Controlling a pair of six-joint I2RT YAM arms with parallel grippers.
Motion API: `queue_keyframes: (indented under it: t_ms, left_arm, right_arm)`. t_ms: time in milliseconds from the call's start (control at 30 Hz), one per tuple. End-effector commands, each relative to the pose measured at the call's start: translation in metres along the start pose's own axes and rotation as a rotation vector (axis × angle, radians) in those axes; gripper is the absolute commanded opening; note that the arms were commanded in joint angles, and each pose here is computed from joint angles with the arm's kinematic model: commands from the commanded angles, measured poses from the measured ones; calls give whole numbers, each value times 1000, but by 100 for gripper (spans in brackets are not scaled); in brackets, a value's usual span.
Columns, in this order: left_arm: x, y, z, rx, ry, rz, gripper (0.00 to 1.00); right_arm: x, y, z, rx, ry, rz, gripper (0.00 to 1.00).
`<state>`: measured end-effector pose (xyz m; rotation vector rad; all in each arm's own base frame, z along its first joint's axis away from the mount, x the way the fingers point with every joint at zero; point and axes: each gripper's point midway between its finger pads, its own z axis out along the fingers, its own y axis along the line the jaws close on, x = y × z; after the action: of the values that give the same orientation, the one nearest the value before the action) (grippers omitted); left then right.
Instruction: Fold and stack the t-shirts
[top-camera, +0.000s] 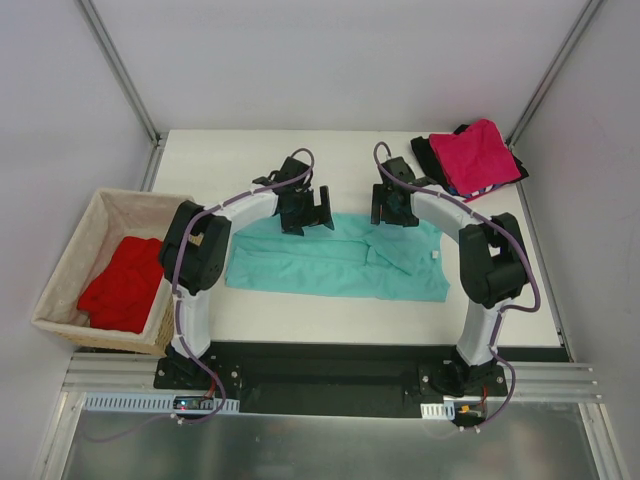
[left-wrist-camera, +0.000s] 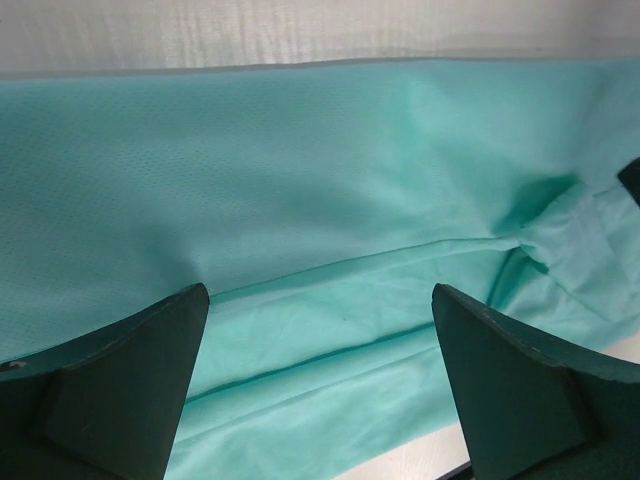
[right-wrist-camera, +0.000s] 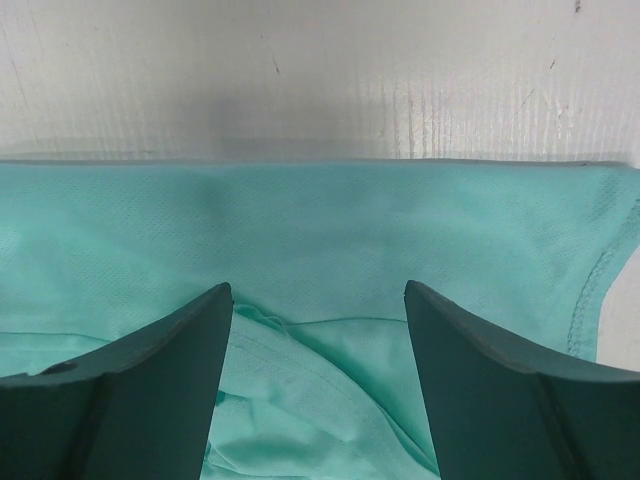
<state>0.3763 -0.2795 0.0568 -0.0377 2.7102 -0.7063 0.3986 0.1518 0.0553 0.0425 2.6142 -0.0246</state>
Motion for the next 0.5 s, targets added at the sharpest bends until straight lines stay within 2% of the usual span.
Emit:
queue_keyframes:
  t_ms: [0, 467]
  left_arm:
    - [1, 15, 6, -76, 10, 16, 95]
    - [8, 21, 17, -84, 44, 2, 95]
  right_arm:
    - [-16, -1, -7, 3, -37, -1, 73]
    - [-8, 2, 0, 1, -8, -7, 74]
